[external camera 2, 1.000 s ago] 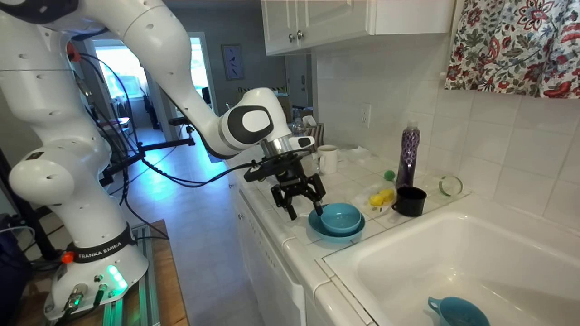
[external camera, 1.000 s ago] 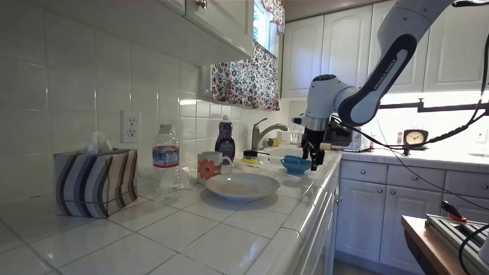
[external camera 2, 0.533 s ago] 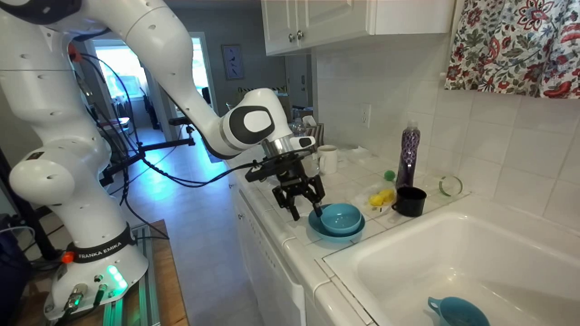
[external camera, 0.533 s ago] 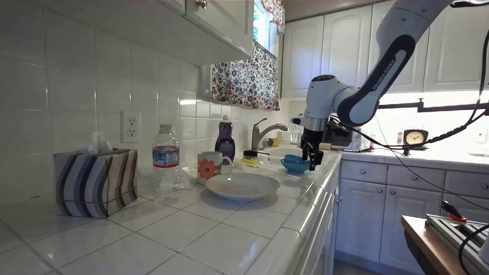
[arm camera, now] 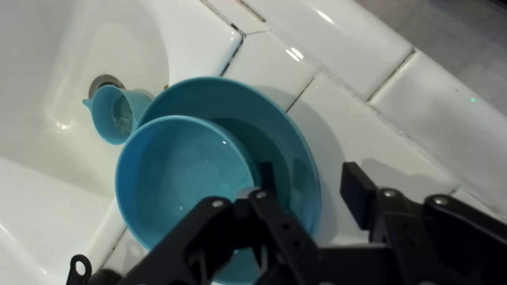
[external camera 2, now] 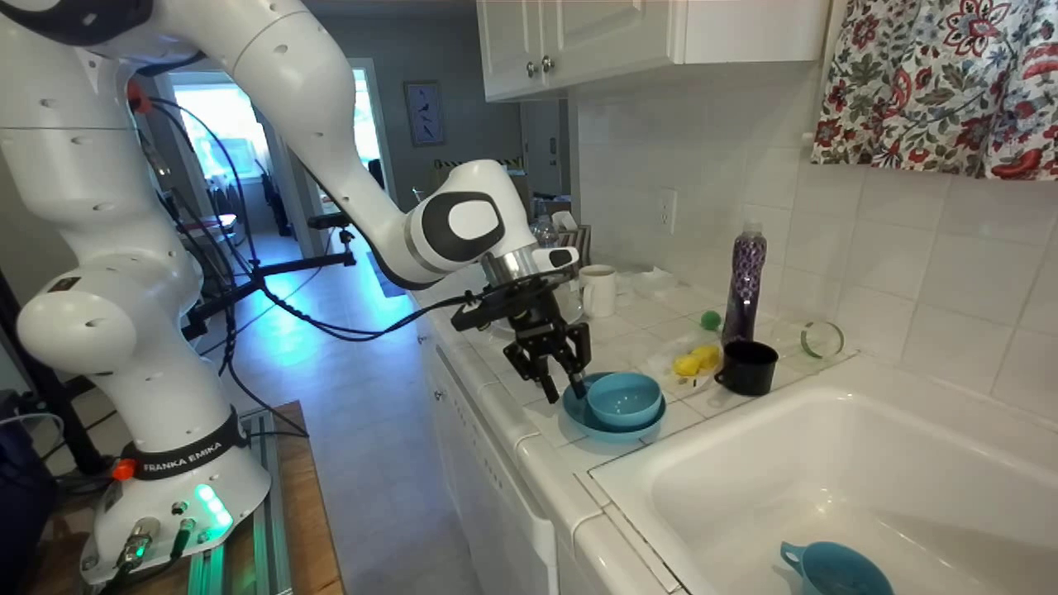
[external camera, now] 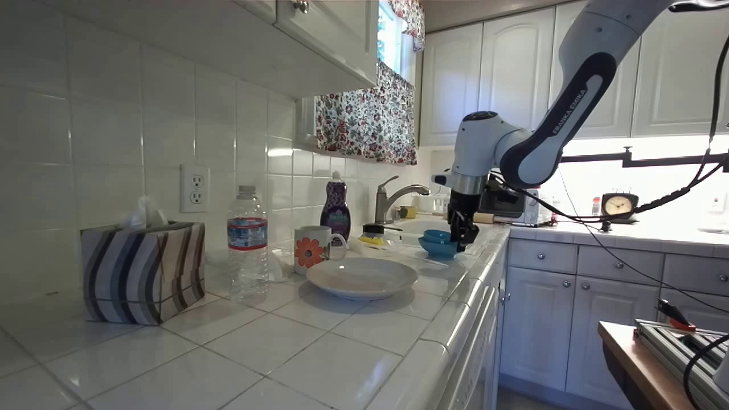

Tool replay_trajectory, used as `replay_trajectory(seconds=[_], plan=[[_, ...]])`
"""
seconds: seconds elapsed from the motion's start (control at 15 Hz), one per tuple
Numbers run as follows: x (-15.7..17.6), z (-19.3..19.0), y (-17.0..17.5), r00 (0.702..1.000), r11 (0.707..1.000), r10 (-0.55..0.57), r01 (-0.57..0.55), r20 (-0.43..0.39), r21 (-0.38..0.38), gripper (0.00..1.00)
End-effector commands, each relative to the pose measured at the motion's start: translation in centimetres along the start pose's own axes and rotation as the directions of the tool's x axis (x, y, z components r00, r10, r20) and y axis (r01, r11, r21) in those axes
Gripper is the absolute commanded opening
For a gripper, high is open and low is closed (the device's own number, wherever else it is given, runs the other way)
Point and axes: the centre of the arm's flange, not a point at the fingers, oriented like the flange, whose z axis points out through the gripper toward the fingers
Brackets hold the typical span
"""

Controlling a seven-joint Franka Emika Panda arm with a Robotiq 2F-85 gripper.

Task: Put the blue bowl on the white plate.

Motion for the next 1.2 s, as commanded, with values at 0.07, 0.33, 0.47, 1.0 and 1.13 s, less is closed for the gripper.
replay_trajectory(seconds=[0.07,0.33,0.47,1.0,1.13], plan=[[0.67,0.37,0.55,0.999,1.000,0.029,-0.029,0.014,-0.001,0.42],[0.69,0.75,0.75,0.999,0.999,0.035,-0.035,0.020,0.011,0.41],[0.71,1.08,0.87,0.999,0.999,0.035,-0.035,0.022,0.012,0.37],[0.79,1.27,1.34,0.999,0.999,0.044,-0.044,0.026,0.001,0.00],[0.71,1.22,1.33,0.998,0.999,0.053,-0.053,0.034,-0.003,0.01]])
